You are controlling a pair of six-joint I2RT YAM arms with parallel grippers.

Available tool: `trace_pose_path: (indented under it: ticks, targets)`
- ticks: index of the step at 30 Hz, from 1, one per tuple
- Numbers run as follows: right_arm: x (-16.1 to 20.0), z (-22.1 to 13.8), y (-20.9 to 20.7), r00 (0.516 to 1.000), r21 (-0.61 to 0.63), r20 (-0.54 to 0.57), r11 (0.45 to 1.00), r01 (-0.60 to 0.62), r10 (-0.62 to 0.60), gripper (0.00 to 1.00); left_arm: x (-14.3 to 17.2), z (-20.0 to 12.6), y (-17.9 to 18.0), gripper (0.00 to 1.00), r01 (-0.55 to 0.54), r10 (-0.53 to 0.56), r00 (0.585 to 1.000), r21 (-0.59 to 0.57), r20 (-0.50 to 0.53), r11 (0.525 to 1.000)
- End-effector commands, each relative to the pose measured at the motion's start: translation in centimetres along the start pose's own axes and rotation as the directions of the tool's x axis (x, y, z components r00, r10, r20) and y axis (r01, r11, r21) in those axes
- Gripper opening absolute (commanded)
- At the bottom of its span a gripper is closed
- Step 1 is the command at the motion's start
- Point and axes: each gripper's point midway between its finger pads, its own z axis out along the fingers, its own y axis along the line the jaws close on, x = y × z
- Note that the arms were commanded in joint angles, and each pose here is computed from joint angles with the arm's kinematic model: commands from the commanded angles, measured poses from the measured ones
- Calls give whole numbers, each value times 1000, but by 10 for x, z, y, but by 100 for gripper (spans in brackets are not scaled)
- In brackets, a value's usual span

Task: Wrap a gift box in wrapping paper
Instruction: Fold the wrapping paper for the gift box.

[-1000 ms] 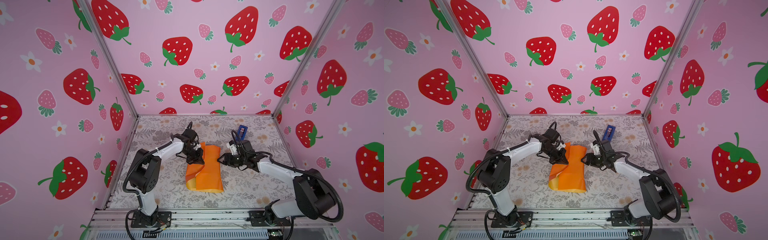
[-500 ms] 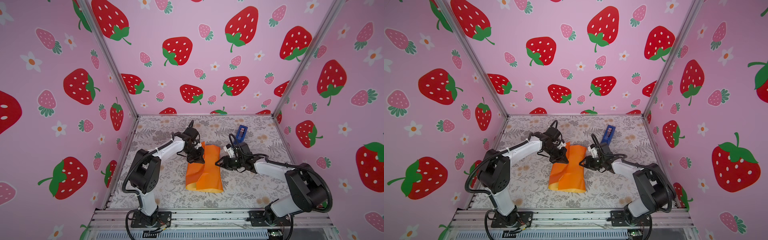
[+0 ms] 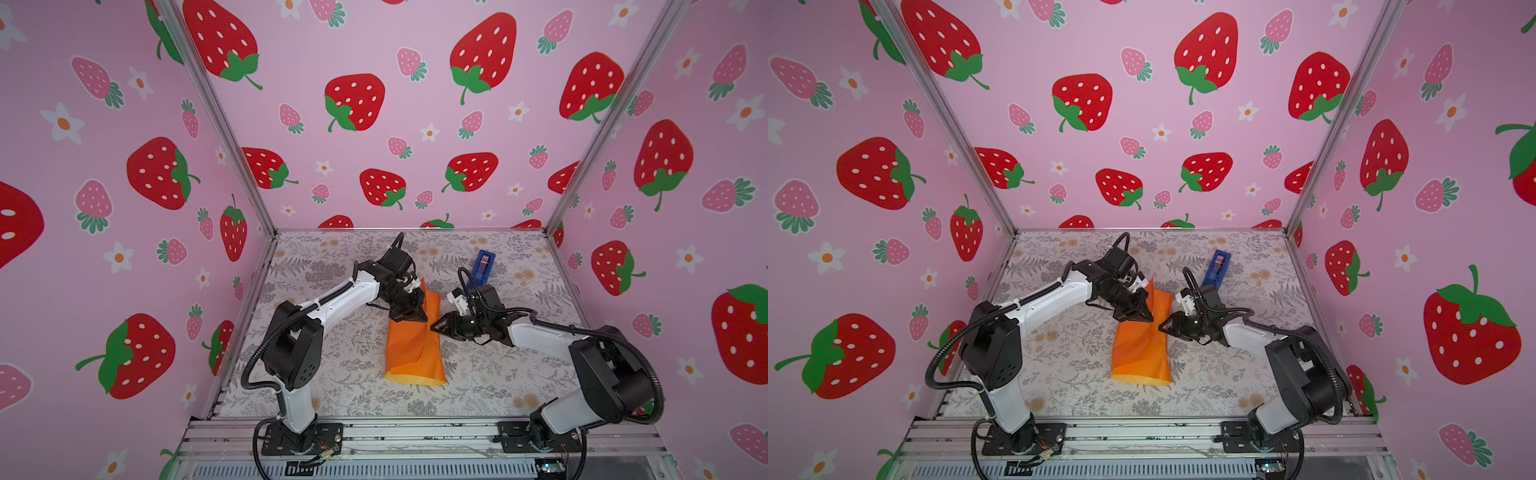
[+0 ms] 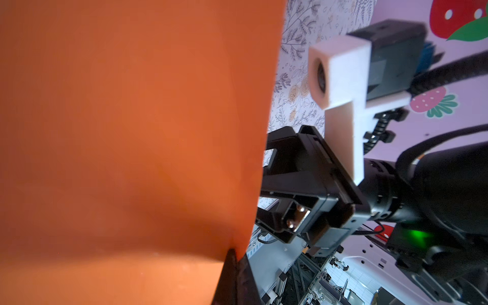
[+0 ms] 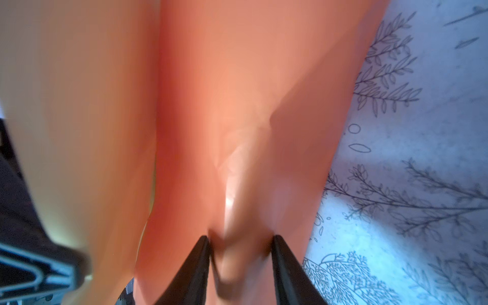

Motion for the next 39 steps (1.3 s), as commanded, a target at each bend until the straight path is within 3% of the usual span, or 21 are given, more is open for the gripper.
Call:
trace_pose_path:
  ticks: [1,17,24,34,39]
  targets:
    - [-2,3,6,1000,-21,-2,1000,15,-15,41,-6,10,-15,0,10,-9,1000,57,-16,998]
    - [0,7,12,1000,-43,-4,999,17,-17,39,-4,45,-21,0,29,-24,998,87,-55,996]
    - [0,3,12,1000,-37,16,999,8,-7,38,-2,54,5,0,34,-34,998,-6,-54,999]
    - [7,-4,9,998,-47,50,999,-28,30,36,6,71,29,0,64,-67,994,-37,-90,997]
    - [6,-13,9,997,-46,72,998,-34,38,42,8,77,38,0,71,-77,991,-58,-105,996]
